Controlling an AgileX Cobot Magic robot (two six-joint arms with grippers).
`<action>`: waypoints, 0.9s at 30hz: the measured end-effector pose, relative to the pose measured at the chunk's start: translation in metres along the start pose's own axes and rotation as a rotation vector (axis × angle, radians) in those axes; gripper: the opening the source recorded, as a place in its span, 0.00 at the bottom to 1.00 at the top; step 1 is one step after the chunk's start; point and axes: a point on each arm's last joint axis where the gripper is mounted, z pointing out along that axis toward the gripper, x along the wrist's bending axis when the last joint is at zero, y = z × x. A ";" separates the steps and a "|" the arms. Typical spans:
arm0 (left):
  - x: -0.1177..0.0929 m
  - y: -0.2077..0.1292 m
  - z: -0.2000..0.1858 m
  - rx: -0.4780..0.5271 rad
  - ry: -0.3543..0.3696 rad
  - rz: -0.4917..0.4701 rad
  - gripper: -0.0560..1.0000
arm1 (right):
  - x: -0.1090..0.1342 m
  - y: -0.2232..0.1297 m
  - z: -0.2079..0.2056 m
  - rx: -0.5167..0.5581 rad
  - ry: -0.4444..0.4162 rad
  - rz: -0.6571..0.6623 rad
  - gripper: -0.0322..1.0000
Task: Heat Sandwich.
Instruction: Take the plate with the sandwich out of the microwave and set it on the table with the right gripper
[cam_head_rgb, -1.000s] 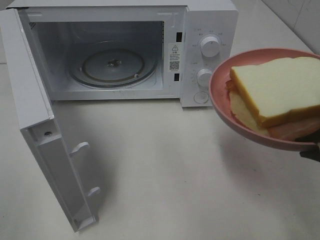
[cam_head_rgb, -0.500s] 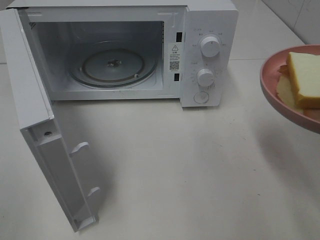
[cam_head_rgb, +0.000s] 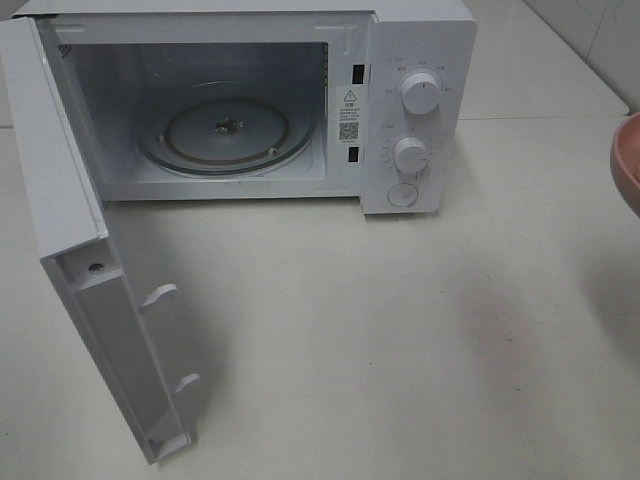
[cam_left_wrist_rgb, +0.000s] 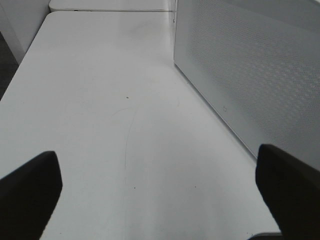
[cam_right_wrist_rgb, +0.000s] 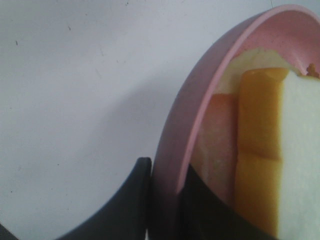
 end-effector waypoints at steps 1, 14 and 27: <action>0.000 0.000 0.000 0.000 0.000 0.000 0.98 | 0.000 -0.001 0.000 0.011 -0.005 0.016 0.16; 0.000 0.000 0.000 0.000 0.000 0.000 0.98 | 0.002 -0.001 0.018 0.242 -0.020 0.199 0.16; 0.000 0.000 0.000 0.000 0.000 0.000 0.98 | 0.007 0.024 0.052 0.399 -0.063 0.404 0.16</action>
